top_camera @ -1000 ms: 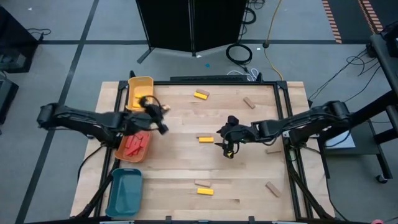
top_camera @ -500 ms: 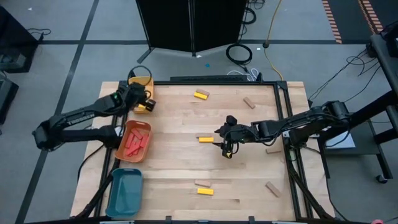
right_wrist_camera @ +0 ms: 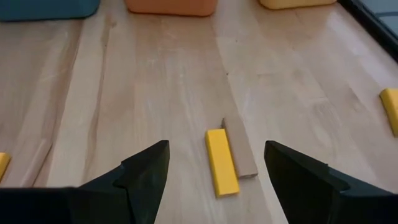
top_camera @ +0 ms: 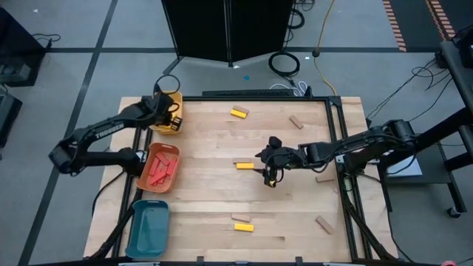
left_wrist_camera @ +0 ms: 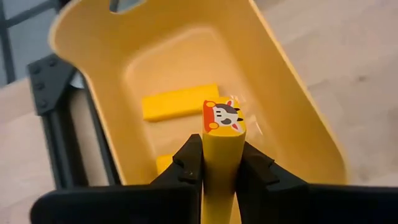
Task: Sort blocks
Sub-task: Put the top right yellow block in the yellow bin
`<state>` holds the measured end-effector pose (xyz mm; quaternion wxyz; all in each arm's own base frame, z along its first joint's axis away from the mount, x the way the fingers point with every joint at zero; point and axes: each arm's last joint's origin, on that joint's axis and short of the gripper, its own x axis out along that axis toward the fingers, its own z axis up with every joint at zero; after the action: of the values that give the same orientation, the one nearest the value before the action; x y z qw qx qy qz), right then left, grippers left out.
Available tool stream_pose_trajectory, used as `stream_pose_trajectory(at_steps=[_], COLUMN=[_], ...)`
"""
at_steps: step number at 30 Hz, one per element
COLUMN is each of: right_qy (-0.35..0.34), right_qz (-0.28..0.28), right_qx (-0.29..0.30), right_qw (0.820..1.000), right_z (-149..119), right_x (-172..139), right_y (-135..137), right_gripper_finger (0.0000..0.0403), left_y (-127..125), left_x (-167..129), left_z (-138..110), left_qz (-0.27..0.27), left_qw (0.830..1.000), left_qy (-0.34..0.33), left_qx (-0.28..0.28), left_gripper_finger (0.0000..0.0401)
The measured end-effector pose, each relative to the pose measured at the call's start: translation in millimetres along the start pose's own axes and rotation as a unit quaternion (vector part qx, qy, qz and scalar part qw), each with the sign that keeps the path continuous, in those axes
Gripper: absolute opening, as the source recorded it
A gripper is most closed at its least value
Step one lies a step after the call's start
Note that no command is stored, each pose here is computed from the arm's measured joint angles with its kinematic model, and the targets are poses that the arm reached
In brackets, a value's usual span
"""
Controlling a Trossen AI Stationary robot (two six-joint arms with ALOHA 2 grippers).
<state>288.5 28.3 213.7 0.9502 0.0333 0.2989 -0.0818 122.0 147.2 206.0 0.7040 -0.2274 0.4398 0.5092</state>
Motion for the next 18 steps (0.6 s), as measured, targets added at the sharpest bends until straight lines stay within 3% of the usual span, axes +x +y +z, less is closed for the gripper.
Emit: stream_pose_trajectory(at_steps=[4,12,18], right_qy=[-0.003,-0.004,-0.004], right_qz=[-0.004,-0.009,-0.009], right_qx=[-0.005,-0.002,-0.002], right_qw=[1.000,1.000,1.000], right_z=[1,2,2], right_x=[1,1,1], right_y=[-3,-6,-6], right_gripper_finger=[0.0256,0.0256,0.0256], left_y=[-1,0,-2], left_x=[2,-5,-32], left_z=[0,10,34], left_qz=[-0.007,0.011,-0.026], left_qw=[1.000,1.000,0.999], left_qy=[0.006,-0.018,-0.046], left_qx=[0.022,0.013,0.006], left_gripper_finger=[0.0079,0.0169,0.0184])
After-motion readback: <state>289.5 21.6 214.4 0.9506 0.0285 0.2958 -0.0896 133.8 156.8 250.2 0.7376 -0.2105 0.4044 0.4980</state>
